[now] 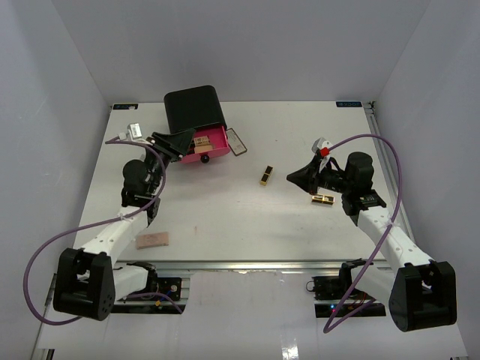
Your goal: Organize the makeup
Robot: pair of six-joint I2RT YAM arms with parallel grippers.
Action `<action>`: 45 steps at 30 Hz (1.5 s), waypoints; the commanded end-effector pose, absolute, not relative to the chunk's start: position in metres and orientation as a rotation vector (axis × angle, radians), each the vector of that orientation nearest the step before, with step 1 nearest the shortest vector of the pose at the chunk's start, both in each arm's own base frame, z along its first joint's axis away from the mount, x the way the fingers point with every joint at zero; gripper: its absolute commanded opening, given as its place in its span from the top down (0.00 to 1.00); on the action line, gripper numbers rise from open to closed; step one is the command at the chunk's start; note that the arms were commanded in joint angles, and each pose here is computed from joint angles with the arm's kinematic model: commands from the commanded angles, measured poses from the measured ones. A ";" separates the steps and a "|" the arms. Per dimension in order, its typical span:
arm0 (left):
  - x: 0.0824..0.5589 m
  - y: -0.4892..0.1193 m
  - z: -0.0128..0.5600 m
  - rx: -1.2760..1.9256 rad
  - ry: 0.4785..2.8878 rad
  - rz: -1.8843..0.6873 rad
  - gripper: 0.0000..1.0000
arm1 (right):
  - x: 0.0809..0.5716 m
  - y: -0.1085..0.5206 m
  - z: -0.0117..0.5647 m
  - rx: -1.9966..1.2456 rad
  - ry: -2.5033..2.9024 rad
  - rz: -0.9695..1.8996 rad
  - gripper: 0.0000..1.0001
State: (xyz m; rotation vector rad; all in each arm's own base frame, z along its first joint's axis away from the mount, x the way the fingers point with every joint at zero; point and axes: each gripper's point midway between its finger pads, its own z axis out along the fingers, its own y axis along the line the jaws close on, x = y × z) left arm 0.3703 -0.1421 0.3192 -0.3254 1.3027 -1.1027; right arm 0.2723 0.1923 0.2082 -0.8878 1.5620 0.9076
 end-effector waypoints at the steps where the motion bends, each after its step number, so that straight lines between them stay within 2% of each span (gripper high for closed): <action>1: 0.355 -0.148 0.248 -0.432 1.594 -1.116 0.40 | 0.275 0.192 0.213 -0.906 1.522 0.891 0.88; 6: 0.333 -0.158 0.197 -0.516 1.749 -1.180 0.50 | 0.276 0.191 0.212 -0.903 1.526 0.888 0.88; 9: 0.318 -0.167 0.169 -0.494 1.840 -1.220 0.65 | 0.276 0.190 0.213 -0.899 1.527 0.886 0.88; 12: 0.309 -0.168 0.146 -0.511 1.891 -1.213 0.73 | 0.276 0.189 0.213 -0.900 1.525 0.885 0.87; 16: 0.316 -0.165 0.120 -0.550 1.935 -1.171 0.75 | 0.277 0.189 0.212 -0.896 1.531 0.887 0.87; 23: 0.353 -0.171 0.113 -0.557 1.922 -1.164 0.77 | 0.277 0.187 0.213 -0.892 1.527 0.882 0.87; 32: 0.403 -0.174 0.149 -0.567 1.823 -1.159 0.75 | 0.277 0.187 0.213 -0.894 1.527 0.887 0.87; 45: 0.442 -0.162 0.172 -0.594 1.778 -1.089 0.71 | 0.277 0.187 0.215 -0.897 1.521 0.886 0.87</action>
